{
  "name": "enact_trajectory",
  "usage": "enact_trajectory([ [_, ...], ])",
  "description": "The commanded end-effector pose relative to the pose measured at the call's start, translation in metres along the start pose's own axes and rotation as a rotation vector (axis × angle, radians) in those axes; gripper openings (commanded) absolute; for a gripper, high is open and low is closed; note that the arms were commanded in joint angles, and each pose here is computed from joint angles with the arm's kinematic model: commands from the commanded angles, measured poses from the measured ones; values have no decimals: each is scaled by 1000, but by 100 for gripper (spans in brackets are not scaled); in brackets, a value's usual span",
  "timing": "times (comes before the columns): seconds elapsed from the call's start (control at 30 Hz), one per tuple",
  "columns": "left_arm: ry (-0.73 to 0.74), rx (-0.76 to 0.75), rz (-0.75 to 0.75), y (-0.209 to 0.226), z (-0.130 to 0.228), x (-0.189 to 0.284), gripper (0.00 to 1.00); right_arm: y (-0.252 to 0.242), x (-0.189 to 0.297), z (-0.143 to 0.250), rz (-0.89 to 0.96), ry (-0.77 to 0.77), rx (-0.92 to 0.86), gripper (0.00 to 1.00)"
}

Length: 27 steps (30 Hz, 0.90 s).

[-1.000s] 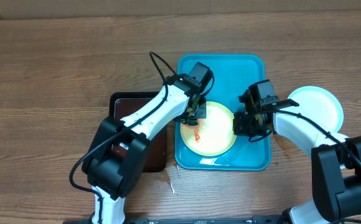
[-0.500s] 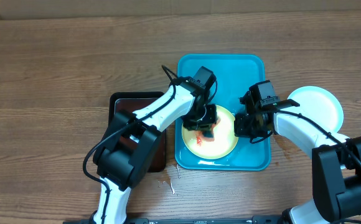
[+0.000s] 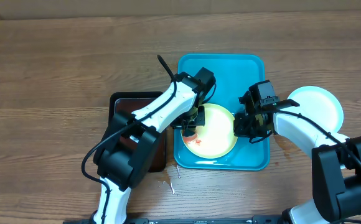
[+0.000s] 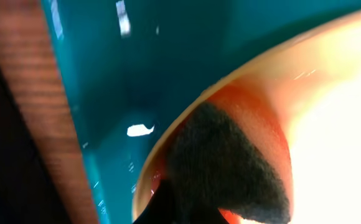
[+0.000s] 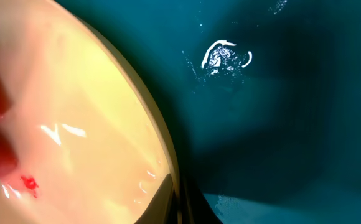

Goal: Clean dirty plates on tray and stack at the side
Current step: 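Scrub the yellow plate with the sponge while the right gripper holds its rim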

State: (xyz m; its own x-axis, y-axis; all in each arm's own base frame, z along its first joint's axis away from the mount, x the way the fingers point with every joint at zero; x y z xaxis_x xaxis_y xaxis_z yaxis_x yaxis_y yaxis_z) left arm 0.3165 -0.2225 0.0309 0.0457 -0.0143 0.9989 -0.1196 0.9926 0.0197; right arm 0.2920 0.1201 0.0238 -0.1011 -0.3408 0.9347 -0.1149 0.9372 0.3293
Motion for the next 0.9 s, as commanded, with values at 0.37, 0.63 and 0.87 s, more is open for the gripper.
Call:
enact_trajectory([
  [0.37,144,-191,448,-109,36,0,4,-2,-5,7,12,24,2,4],
  [0.63,185,-116,339,-91,45,-8,4,-2,-5,9,12,29,0,4],
  [0.87,199,-8,92,-26,35,-14,4,-1,-5,9,5,30,0,4],
])
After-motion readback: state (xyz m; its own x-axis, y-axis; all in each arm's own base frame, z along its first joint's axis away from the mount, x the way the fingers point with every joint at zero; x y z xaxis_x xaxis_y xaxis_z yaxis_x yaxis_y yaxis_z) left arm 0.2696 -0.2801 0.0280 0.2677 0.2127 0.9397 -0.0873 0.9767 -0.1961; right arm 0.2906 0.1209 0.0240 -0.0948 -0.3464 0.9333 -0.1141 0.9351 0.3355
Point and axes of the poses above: each gripper's point midway between its finger pads, its own x axis back along the fingers, its own y axis along the line the jaws close on, z = x × y, the point moved 2 cm from there along x, back along the fingers, and after that the axes turned 6 degrees about x, right-handed, at the moved point
